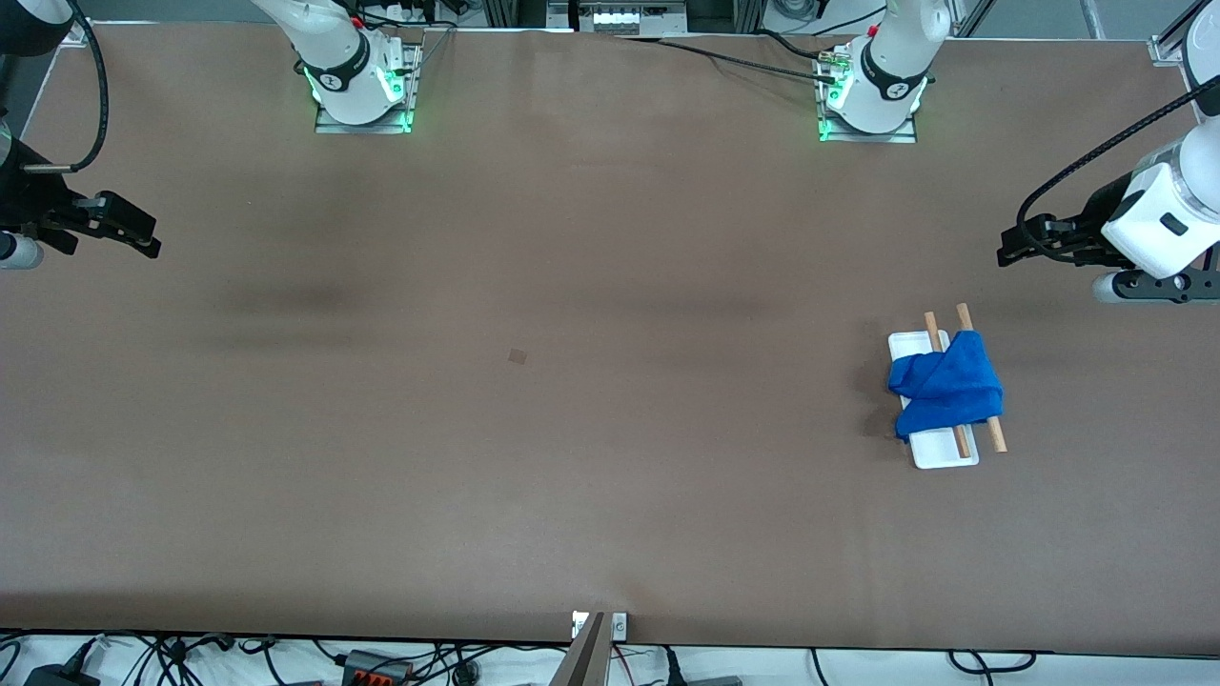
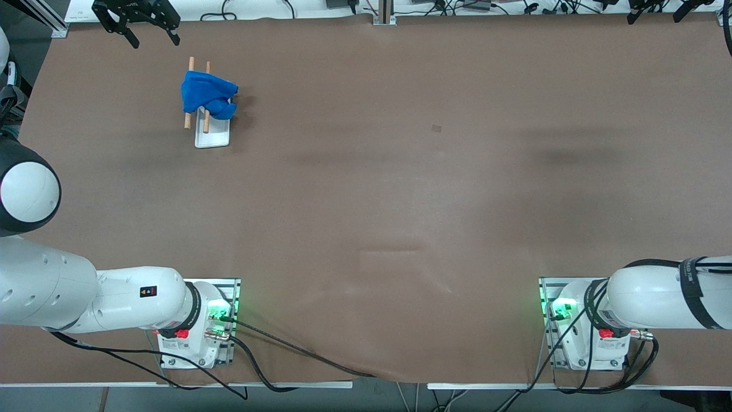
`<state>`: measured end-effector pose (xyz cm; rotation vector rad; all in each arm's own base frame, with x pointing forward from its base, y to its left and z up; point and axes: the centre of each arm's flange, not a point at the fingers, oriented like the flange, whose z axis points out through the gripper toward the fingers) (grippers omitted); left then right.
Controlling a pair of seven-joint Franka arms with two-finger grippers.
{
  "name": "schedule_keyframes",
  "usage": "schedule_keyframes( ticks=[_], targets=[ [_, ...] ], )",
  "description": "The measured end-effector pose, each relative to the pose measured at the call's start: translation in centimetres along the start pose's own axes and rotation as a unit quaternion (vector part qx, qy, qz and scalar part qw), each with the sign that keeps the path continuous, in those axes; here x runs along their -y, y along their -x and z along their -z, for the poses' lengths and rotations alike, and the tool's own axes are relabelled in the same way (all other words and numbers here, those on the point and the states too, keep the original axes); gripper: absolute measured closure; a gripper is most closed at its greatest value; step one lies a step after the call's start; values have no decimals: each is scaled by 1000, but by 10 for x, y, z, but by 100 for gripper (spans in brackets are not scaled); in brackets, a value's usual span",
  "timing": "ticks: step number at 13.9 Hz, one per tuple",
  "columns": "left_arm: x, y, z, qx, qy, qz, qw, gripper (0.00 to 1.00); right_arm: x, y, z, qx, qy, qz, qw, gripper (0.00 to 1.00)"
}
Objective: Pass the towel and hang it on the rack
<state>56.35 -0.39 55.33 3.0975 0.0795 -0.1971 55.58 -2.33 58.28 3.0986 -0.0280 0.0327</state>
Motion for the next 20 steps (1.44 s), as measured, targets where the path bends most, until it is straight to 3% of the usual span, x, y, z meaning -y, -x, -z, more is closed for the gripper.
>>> schedule_keyframes(
  ticks=[20],
  targets=[
    [3, 1, 0, -1, -8, 5, 1000, 0, 0, 0, 0, 0, 0, 0, 1000, 0]
  ],
)
